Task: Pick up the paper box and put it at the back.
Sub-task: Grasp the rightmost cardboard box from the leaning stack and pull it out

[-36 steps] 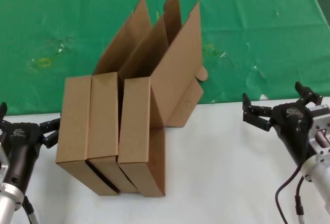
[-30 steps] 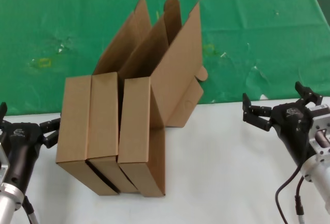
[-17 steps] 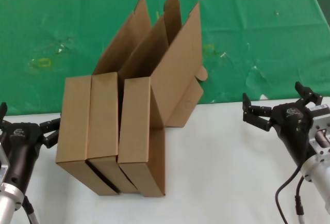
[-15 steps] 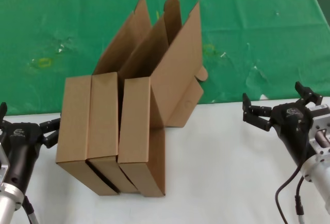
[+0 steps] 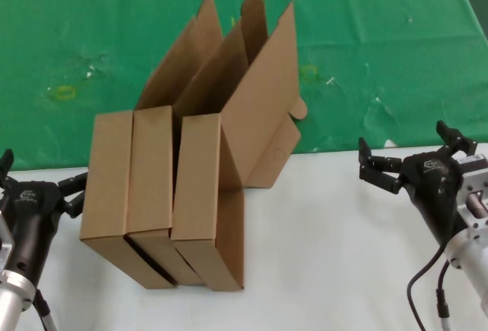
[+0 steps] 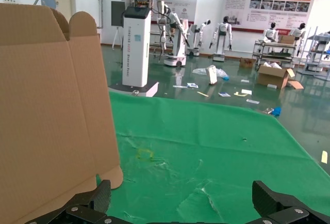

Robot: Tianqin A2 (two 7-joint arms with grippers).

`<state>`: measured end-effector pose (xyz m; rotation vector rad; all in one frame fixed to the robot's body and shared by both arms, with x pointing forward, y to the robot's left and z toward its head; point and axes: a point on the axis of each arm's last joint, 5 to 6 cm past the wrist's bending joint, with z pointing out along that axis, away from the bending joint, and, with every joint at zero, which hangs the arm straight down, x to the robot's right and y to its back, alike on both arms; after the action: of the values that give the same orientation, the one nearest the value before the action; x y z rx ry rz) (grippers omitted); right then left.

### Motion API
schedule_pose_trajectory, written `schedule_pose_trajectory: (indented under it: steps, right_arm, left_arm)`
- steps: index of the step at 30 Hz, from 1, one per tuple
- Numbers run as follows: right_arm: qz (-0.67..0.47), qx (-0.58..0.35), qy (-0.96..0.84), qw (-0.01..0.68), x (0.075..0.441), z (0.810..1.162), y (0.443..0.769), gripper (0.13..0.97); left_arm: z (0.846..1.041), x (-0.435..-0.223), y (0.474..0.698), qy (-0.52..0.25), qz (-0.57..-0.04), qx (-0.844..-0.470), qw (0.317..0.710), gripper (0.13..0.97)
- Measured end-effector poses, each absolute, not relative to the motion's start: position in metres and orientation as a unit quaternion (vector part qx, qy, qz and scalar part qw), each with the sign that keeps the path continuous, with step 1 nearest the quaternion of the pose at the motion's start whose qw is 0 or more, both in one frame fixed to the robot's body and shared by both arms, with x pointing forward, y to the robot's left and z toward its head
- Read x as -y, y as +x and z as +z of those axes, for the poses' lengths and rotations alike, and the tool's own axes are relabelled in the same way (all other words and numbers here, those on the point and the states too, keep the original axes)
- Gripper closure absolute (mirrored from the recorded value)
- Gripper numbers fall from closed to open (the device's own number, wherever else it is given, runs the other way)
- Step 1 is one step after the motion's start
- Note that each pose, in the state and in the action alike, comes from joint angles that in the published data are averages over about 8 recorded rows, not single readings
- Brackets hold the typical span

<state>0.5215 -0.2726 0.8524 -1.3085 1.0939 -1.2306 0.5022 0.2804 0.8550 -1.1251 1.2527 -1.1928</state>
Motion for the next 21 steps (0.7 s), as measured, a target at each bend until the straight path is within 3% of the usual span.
schedule_pose_trajectory:
  steps: [7, 16, 21]
  right_arm:
    - [-0.508, -0.452, -0.54, 0.496, 0.2726, 0.8524, 0.5215, 0.13]
    - [-0.508, -0.452, -0.54, 0.496, 0.2726, 0.8524, 0.5215, 0.13]
    - [-0.505, -0.442, -0.546, 0.502, 0.2736, 0.8531, 0.5223, 0.13]
  left_arm:
    - [0.855, -0.2804, 0.5022, -0.468, -0.496, -0.521, 0.513, 0.201]
    - [0.855, -0.2804, 0.5022, -0.468, -0.496, -0.521, 0.513, 0.338]
    - [0.855, -0.2804, 0.5022, -0.468, -0.496, -0.521, 0.513, 0.468]
